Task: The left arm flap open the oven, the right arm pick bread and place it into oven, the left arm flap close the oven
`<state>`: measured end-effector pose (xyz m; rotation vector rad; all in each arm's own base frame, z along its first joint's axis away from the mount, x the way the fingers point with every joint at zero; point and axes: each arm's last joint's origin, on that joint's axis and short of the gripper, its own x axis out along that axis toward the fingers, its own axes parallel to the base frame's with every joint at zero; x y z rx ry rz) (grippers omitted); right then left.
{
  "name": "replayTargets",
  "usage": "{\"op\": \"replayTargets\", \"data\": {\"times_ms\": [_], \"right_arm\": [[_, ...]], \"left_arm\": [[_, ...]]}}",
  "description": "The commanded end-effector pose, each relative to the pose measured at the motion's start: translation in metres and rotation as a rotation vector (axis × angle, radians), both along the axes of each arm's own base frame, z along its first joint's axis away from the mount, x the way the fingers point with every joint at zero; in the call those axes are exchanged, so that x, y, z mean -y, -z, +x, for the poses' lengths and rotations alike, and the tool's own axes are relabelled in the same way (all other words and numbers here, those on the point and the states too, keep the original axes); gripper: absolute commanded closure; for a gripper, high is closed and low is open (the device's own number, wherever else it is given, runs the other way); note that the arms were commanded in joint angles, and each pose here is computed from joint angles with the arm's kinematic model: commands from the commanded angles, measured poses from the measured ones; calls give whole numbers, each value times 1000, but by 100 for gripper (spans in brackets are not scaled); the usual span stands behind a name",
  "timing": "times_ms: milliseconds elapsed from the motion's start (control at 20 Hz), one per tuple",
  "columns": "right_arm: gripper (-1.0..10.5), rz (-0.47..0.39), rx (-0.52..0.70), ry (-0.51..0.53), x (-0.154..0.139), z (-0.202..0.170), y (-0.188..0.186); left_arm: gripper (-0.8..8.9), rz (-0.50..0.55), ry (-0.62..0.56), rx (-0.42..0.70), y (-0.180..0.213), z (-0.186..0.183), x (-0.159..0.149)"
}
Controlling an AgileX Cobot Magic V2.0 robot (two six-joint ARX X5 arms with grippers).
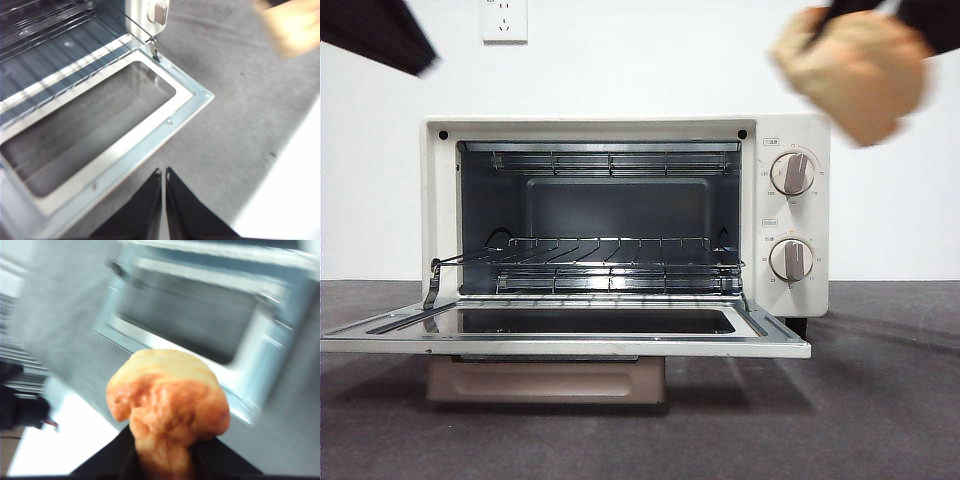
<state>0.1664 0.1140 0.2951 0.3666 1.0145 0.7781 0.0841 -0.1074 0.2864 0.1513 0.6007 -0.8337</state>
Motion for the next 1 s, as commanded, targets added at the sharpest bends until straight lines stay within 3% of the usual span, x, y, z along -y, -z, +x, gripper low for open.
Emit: {"op": "replayTargets", "data": {"times_ms": [50, 450, 800, 1000], "right_arm": [[883, 75, -35, 13, -26, 15, 3], [884, 181, -67, 96, -76, 52, 32], [884, 275, -56, 250, -94, 80, 51], [884, 287, -63, 309, -100, 90, 64]], "left_arm": [[797, -44, -5, 5, -6, -10, -10], [797, -134, -50, 15, -13, -25, -31], [797, -133, -56, 9, -12, -29, -37], [797, -133, -56, 8, -12, -29, -36]]}}
